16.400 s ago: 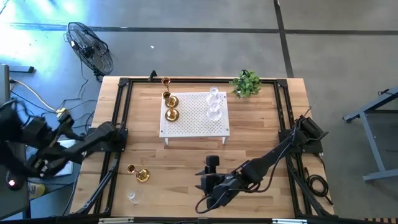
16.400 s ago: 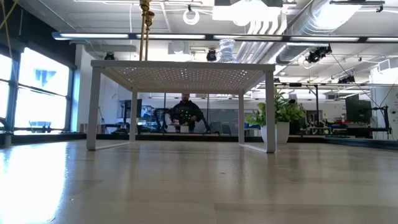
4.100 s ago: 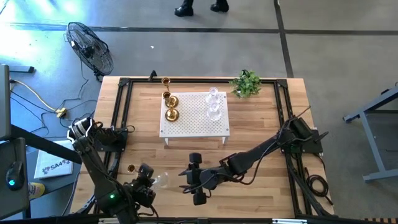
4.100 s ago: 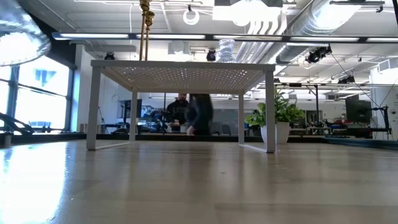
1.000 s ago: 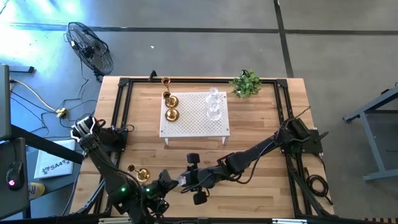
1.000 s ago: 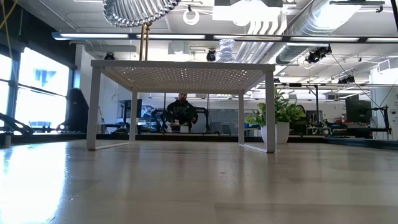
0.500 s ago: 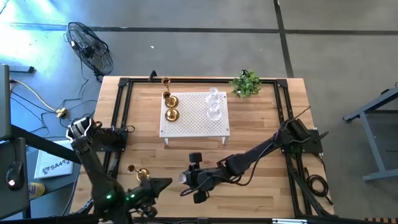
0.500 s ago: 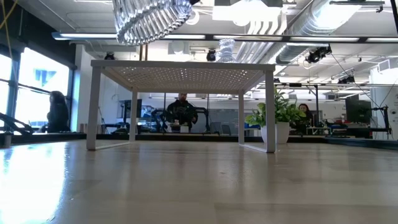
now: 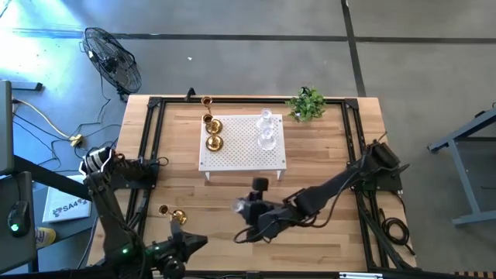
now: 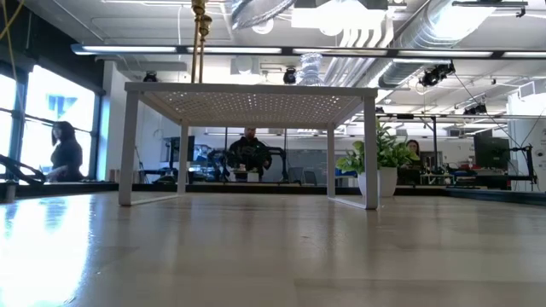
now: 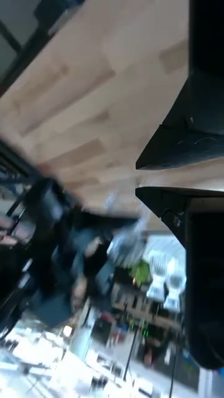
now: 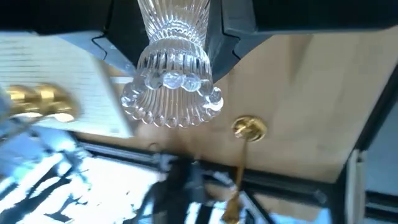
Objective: Pick & Place candle stick holders
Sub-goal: Put the transparent glass candle holder on the shelf aligned with the other transparent glass candle holders
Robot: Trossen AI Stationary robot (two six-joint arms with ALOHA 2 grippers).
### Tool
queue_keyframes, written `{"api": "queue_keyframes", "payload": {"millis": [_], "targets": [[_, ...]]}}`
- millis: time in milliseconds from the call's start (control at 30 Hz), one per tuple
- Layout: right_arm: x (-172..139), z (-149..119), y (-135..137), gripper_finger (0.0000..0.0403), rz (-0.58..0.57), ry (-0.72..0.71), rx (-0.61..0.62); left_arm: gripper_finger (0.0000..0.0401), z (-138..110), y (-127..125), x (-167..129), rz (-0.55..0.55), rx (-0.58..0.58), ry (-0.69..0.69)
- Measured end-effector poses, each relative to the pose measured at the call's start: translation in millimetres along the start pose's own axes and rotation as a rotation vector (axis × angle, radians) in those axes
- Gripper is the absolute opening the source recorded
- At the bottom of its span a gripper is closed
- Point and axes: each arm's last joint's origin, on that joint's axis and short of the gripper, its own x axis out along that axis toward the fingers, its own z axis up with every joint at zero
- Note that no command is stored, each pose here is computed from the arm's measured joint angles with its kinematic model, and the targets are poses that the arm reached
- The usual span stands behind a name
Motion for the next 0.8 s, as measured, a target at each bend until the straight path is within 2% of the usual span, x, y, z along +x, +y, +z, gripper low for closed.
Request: {"api": "queue_keyframes", "payload": {"millis": [300,500,700,800], "targets": [[-48.8,15.2,-24.7,0.0115,-0.185,-0.016,-0.019,0.0050,-5.3,0.2,4.0,-0.059,-0.026,0.048],[-73.7,19.9,-52.0,0.0115,-0.280,-0.005,0.069,0.0050,-7.0,0.7,4.0,-0.048,-0.083,0.057],[-71.2,10.8,-88.8,0.0115,-0.374,0.102,0.187,0.0050,-6.9,0.6,4.3,-0.042,-0.210,0.059],[-62.9,9.2,-101.2,0.0115,-0.371,0.144,0.203,0.0050,-6.9,0.5,4.3,-0.042,-0.243,0.060]]}}
